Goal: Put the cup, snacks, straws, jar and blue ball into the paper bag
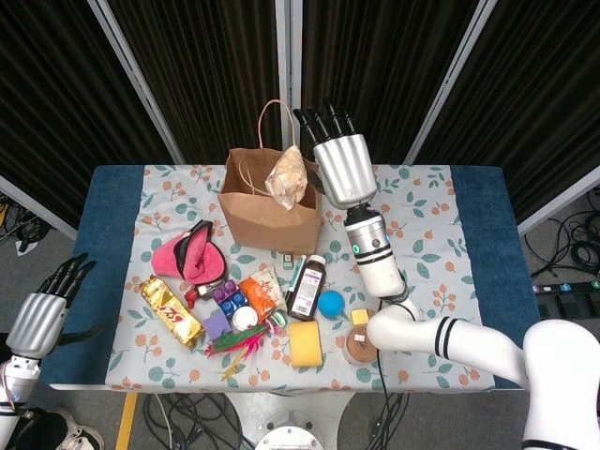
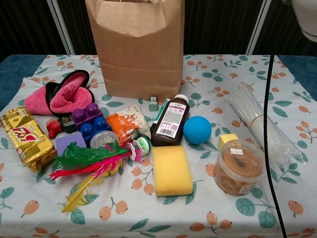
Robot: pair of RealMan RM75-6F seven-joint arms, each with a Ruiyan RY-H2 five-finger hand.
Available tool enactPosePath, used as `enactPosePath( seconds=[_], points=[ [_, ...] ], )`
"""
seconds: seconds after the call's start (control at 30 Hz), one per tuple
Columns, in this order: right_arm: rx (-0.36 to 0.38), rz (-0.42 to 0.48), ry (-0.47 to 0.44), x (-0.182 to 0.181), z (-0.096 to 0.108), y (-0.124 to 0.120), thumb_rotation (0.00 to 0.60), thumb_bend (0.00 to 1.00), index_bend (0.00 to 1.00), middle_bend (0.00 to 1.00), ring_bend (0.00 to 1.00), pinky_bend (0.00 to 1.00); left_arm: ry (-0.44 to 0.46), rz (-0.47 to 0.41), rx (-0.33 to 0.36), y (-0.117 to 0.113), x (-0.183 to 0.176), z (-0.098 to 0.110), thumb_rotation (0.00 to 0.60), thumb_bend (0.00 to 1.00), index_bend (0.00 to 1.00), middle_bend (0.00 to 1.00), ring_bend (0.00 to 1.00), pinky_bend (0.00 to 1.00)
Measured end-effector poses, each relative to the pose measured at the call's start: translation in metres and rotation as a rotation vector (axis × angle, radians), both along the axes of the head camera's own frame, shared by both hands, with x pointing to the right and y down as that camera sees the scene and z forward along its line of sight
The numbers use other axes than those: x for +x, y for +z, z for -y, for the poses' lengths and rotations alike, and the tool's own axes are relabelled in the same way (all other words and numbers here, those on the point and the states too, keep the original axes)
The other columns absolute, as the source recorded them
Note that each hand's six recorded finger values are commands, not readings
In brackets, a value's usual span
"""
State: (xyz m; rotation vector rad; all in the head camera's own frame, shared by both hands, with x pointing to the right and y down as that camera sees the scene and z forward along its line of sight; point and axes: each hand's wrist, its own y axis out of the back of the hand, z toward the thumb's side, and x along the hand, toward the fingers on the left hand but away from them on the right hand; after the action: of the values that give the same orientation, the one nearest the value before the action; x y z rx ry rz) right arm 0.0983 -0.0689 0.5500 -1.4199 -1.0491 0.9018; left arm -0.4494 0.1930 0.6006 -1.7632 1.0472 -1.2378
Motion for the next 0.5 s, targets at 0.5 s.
enactPosePath(
  seconds=[0.5],
  points=[
    [-0.033,-0.122,0.016,-0.045,0.021,0.050,0.600,0.11,0.10,0.14,0.03,0.08,-0.038,0.017,0.007,0.000,-0.017,0.019,0.600,0.11,0.09,0.11,0.06,0.22]
  ],
)
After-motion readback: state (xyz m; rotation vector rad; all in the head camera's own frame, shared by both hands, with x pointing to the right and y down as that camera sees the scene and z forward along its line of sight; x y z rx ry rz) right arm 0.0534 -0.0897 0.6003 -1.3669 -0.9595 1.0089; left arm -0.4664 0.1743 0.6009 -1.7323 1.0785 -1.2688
